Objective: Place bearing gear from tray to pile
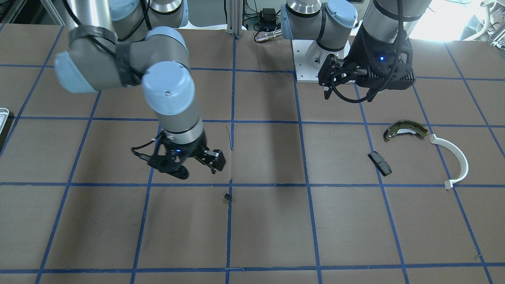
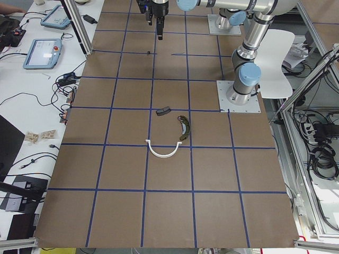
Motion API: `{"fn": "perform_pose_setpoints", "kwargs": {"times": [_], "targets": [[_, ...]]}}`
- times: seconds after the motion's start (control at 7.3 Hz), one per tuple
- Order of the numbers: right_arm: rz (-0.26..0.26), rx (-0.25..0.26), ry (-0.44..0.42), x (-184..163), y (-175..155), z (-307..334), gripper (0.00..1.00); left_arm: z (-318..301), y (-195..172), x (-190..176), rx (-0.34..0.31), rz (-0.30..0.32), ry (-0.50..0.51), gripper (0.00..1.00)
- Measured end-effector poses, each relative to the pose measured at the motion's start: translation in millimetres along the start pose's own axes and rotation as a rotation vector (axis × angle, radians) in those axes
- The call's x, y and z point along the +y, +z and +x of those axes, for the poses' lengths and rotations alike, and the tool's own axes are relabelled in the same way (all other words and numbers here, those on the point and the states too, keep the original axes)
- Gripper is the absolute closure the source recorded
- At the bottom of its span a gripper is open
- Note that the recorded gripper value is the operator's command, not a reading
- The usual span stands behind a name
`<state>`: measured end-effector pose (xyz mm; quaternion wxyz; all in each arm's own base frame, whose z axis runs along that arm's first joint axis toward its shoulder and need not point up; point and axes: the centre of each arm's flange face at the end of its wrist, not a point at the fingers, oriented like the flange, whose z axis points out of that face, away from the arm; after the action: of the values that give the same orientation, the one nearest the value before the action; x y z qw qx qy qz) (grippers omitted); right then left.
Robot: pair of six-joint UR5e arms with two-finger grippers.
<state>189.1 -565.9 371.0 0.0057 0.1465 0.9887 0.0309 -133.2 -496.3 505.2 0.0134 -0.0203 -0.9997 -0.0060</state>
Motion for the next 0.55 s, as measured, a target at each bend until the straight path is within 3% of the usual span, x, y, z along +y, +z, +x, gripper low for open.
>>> {"fn": "perform_pose_setpoints", "kwargs": {"times": [0.27,0.55], "targets": [[-0.03,0.071,-0.197,-36.6,-46.4,146.2,0.0,42.2,46.3,-30.7,0.07,-0.024,0.007,0.0],[-0.066,0.071,-0.385,-68.4,-46.1,307.8,0.0,109.3,115.1,-71.1,0.1,-0.001,-0.036,0.0]]}}
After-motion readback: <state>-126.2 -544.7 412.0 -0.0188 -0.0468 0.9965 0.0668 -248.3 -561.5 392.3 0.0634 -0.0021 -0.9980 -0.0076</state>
